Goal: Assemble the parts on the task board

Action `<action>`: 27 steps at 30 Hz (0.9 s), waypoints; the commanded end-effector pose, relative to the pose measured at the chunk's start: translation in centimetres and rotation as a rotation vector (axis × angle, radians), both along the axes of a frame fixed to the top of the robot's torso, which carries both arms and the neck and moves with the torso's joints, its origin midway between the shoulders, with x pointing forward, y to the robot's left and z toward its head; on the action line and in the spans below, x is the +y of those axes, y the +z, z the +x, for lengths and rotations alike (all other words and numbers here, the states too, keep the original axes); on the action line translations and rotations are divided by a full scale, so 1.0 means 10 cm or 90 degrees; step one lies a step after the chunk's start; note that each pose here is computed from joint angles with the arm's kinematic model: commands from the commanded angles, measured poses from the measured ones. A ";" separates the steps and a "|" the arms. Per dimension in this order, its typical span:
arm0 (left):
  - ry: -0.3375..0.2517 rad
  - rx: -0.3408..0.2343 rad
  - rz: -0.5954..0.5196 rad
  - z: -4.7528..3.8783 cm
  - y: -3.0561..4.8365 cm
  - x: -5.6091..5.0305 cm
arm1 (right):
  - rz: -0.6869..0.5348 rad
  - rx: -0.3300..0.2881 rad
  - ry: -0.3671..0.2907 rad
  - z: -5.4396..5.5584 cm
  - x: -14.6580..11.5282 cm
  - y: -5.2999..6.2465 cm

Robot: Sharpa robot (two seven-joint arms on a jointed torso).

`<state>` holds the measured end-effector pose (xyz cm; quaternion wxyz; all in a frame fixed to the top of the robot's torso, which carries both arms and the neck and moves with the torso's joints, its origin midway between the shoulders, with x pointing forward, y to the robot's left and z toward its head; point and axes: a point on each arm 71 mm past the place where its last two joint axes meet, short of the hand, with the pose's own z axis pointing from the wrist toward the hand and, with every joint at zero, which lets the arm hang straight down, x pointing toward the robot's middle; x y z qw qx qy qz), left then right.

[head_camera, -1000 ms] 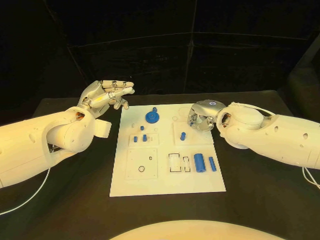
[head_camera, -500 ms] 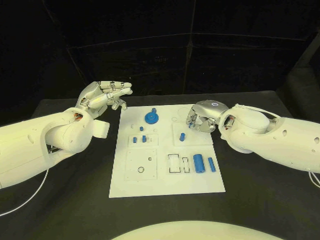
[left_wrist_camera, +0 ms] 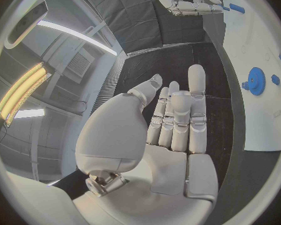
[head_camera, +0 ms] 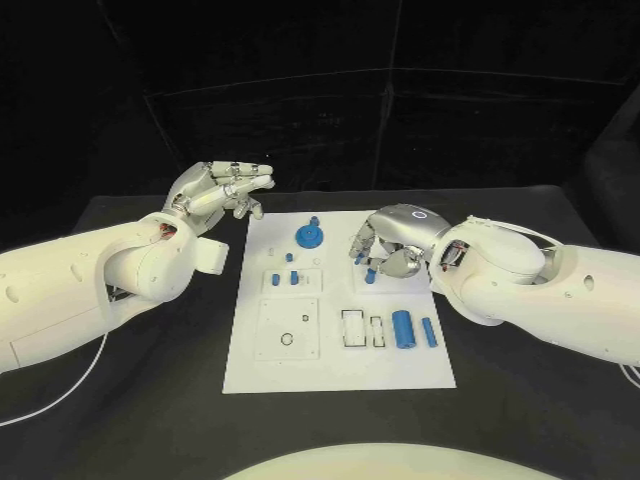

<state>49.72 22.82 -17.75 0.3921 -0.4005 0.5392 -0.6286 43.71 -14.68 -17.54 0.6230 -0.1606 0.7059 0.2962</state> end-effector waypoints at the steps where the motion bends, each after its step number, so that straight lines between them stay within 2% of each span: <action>1: -0.009 -0.002 -0.007 0.002 0.011 -0.03 | 0.023 -0.005 0.021 -0.03 0.12 0.04; 11: -0.016 -0.001 -0.009 0.016 0.005 -0.09 | 0.023 0.027 0.078 0.00 0.51 -0.04; 19: -0.020 0.000 -0.010 0.022 0.003 -0.13 | 0.009 0.063 0.105 -0.02 0.72 -0.23; 27: -0.023 0.000 -0.011 0.025 0.002 -0.15 | -0.003 0.088 0.120 -0.06 0.81 -0.39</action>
